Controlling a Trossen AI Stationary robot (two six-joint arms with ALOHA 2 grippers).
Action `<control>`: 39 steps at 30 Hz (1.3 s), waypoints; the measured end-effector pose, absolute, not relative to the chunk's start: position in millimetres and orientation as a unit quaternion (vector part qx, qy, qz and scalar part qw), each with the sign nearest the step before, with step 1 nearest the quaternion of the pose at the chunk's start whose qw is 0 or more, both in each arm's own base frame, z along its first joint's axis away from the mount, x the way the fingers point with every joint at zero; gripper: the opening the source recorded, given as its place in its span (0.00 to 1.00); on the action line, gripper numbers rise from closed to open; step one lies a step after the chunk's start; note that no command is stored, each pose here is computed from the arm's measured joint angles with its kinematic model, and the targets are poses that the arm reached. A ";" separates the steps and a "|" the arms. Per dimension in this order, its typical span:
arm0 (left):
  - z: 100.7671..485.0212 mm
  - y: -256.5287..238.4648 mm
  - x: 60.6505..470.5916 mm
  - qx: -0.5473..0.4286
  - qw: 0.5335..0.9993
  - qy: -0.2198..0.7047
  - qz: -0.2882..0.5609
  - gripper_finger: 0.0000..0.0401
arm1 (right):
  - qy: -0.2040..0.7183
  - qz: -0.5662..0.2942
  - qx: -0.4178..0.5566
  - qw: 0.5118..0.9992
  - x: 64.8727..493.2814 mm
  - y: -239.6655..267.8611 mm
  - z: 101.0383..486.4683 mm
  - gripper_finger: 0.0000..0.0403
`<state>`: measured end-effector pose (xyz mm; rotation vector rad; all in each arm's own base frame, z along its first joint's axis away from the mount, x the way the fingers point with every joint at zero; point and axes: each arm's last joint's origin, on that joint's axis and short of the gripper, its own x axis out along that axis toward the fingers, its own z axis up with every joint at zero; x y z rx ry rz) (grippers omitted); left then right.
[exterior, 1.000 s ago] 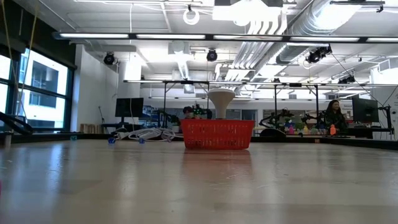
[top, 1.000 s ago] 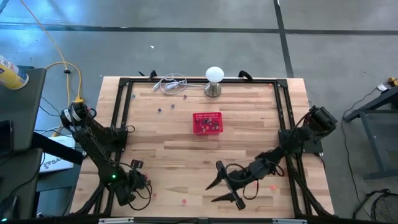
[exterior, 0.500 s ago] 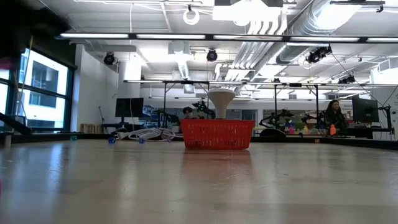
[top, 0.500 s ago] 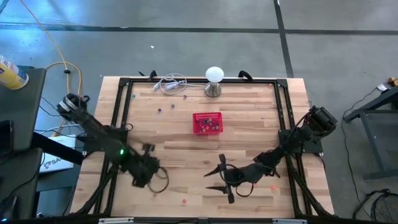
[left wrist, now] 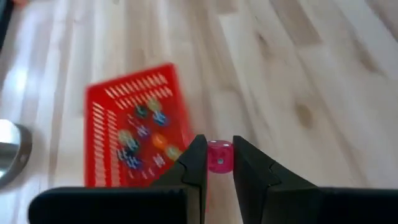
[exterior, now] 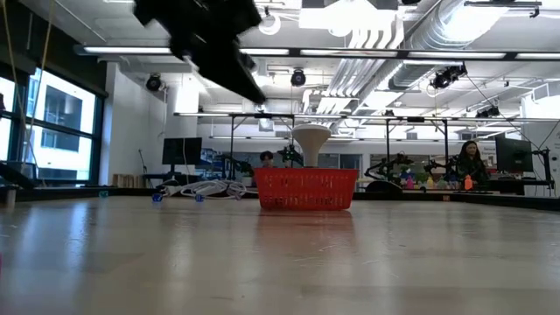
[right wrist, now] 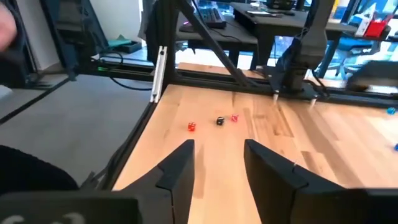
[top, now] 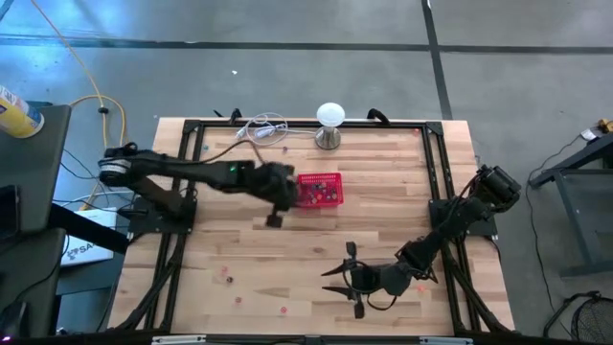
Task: Pick & Place Dice
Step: Put the left pink dice into the bin
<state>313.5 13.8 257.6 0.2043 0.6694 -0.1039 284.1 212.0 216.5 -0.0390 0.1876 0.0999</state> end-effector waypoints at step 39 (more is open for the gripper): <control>185.9 32.3 372.1 0.041 0.944 0.297 0.135 0.48 | 0.083 0.064 0.093 0.990 284.3 214.3 220.9 0.27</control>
